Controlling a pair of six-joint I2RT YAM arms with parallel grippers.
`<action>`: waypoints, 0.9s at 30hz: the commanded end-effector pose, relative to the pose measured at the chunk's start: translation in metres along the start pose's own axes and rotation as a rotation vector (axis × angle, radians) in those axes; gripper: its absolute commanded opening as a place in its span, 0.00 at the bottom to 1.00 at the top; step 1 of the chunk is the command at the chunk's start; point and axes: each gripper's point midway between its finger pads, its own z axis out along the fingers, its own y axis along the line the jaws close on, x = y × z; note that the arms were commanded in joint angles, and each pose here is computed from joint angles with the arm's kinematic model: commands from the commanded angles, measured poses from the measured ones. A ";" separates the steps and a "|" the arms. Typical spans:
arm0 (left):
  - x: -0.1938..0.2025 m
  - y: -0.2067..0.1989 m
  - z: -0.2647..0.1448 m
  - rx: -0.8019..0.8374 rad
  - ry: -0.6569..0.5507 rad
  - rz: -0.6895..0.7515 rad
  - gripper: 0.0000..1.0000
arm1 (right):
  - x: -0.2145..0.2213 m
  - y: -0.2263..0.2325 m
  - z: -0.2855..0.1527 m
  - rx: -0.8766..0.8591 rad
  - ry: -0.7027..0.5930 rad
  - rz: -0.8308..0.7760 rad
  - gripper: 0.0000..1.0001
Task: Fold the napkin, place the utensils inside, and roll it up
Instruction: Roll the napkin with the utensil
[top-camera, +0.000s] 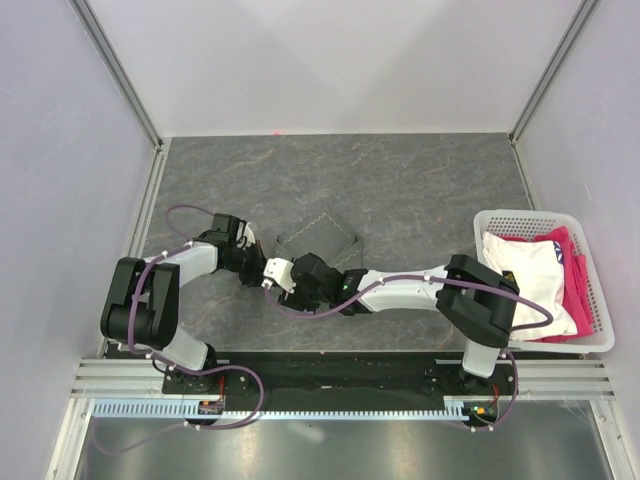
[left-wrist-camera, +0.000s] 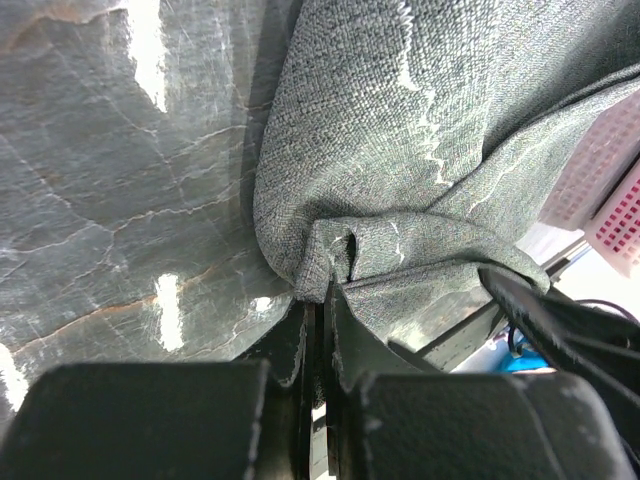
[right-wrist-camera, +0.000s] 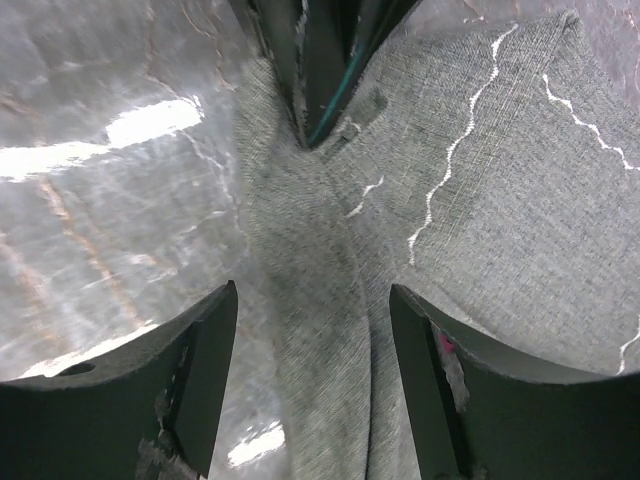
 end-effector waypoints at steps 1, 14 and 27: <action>0.001 -0.006 -0.003 0.034 0.039 0.034 0.02 | -0.001 -0.007 0.011 0.048 -0.025 -0.060 0.71; 0.003 -0.016 -0.004 0.096 0.077 0.068 0.02 | 0.029 0.007 0.035 -0.048 0.084 -0.060 0.68; -0.009 -0.027 -0.011 0.119 0.030 0.099 0.27 | 0.074 0.044 0.024 -0.299 0.257 0.084 0.37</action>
